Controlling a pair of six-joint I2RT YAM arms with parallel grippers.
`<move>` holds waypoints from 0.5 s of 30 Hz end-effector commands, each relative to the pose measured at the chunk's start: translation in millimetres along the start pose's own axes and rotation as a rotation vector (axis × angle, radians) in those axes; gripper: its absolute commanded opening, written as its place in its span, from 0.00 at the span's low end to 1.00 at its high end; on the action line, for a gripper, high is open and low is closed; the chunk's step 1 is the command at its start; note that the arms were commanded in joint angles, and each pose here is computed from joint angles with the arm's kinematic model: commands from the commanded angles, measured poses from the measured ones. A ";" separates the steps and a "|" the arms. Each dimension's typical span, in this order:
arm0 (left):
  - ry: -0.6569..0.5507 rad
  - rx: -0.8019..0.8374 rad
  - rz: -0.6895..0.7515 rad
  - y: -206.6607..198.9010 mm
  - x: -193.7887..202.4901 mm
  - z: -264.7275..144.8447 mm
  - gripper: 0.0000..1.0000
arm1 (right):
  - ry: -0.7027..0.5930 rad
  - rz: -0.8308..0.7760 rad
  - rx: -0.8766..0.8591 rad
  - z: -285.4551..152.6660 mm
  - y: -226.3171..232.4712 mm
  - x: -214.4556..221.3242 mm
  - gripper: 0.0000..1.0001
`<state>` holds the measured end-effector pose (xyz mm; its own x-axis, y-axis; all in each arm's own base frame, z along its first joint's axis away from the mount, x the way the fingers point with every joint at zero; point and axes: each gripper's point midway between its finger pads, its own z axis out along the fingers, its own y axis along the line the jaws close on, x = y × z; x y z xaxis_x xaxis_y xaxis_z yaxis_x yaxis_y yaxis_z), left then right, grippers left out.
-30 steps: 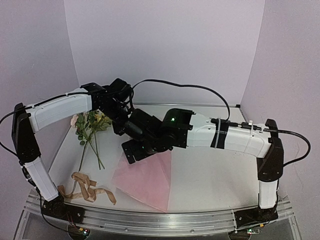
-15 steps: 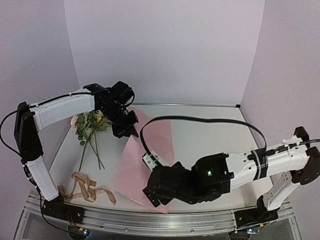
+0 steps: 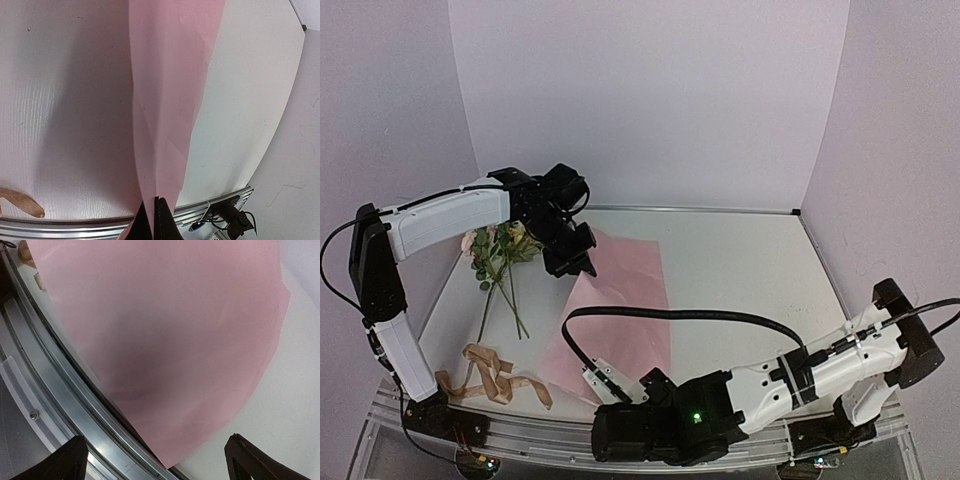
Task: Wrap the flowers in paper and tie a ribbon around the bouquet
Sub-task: Pass from the left arm to the right
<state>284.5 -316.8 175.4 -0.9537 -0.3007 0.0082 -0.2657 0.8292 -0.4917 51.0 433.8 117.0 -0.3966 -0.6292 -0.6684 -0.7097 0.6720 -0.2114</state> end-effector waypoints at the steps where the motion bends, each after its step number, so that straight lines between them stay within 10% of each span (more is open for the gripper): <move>1: -0.022 -0.003 -0.004 -0.3 -1.8 -12.3 0.00 | -0.064 0.012 0.053 0.4 5.0 -21.1 0.98; 15: -0.016 -0.005 -0.012 4.1 3.0 -13.4 0.00 | -0.124 0.020 0.251 21.9 -17.8 -49.7 0.98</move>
<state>281.5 -314.0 172.7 -0.9524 -0.3043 0.0198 -0.2765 0.8342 -0.4771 81.8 456.7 126.2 -0.3499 -0.5909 -0.7269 -0.5885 0.7424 -0.3203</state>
